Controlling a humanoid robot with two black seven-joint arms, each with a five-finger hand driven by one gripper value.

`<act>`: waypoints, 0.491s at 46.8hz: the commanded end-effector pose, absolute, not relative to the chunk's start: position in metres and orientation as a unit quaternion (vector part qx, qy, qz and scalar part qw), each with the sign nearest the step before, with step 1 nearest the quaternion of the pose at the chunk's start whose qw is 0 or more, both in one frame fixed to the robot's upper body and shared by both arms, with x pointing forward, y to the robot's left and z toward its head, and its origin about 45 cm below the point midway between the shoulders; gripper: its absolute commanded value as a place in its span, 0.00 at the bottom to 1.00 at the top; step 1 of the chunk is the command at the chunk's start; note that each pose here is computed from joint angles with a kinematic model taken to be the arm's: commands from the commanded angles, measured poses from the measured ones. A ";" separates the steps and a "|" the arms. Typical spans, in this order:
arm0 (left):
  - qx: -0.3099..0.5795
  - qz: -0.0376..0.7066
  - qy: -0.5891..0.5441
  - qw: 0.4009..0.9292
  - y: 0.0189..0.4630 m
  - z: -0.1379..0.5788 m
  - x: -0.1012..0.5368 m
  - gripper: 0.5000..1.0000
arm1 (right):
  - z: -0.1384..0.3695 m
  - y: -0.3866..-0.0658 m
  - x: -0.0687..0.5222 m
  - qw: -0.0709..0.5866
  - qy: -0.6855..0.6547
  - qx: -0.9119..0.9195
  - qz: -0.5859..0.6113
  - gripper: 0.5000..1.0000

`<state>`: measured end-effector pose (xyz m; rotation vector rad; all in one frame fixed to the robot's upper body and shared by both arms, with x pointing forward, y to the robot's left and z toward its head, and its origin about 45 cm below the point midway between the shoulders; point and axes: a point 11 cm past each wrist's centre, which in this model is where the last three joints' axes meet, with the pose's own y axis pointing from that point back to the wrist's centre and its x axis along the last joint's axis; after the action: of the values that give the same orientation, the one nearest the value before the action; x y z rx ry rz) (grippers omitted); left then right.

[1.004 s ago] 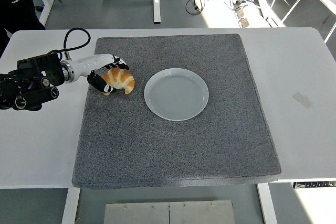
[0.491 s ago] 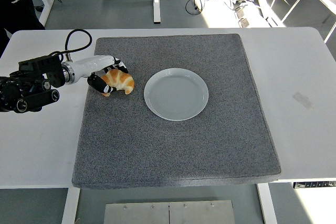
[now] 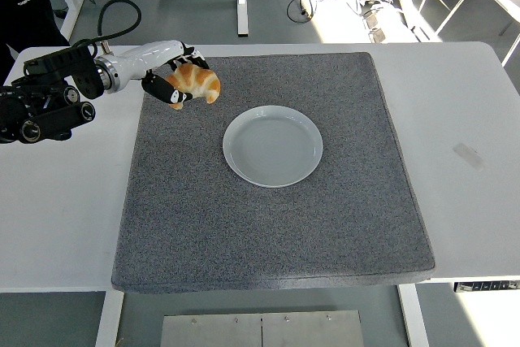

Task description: Place the bread on the plate

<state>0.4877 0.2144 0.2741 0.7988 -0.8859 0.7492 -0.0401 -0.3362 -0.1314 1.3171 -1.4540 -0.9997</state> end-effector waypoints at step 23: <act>0.316 0.305 -0.417 0.796 0.151 0.288 0.475 0.36 | -0.131 -0.336 -0.040 0.453 -0.589 0.533 -0.405 1.00</act>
<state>0.4766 0.1573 0.2890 0.6857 -0.8960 0.6644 -0.0400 -0.3362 -0.1314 1.3172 -1.4539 -0.9997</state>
